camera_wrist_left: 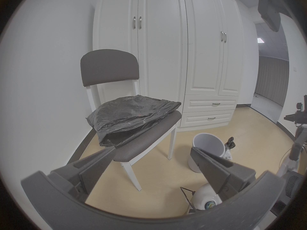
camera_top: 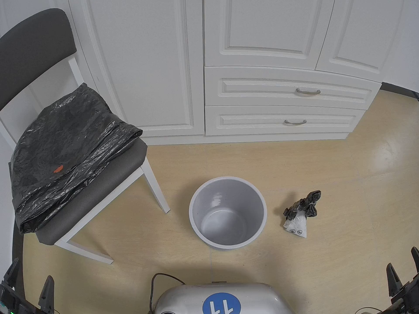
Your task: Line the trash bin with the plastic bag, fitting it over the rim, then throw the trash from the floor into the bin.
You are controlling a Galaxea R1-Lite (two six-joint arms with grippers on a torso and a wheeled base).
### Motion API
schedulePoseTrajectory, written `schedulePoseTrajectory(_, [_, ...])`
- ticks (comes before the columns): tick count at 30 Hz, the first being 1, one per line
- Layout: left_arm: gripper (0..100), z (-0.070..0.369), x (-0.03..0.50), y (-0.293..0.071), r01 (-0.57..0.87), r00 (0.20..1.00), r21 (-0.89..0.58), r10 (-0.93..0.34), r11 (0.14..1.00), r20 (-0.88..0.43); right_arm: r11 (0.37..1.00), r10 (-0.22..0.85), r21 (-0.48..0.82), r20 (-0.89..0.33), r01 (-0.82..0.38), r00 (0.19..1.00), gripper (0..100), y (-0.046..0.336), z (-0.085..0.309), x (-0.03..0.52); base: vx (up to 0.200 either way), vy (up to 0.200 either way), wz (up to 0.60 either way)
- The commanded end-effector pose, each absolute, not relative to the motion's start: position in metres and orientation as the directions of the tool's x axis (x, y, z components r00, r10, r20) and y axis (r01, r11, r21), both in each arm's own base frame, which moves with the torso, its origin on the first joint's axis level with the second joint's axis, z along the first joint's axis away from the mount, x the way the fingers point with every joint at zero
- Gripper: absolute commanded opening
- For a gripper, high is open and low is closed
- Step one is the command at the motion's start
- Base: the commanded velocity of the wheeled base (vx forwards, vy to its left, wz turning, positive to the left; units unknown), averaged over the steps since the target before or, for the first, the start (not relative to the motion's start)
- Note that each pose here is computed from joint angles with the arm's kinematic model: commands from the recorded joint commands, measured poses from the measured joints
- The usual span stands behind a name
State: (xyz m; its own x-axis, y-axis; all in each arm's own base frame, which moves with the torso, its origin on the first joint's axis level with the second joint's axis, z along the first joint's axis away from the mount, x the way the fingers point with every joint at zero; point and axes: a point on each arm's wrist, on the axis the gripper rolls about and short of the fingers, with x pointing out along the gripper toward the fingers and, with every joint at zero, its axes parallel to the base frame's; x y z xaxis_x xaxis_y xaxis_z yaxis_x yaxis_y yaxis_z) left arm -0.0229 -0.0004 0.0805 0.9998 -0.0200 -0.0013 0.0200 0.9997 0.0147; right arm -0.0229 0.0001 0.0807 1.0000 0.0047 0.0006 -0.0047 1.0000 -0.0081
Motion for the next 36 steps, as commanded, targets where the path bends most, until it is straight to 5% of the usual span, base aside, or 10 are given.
schedulePoseTrajectory(1, [100,0.0752,-0.0227,-0.0004,0.022,1.0,0.017,-0.021,1.0,-0.005,1.0,0.005,-0.009,-0.002,-0.005,1.0,100,0.0001,0.0753,-0.0228,0.0,0.0,0.0])
schedulePoseTrajectory(36, [100,0.0759,-0.0229,-0.0001,0.003,1.0,-0.012,-0.003,1.0,0.002,0.999,0.012,-0.043,0.0,-0.012,1.0,100,0.0003,0.0757,-0.0229,0.0,0.0,0.0])
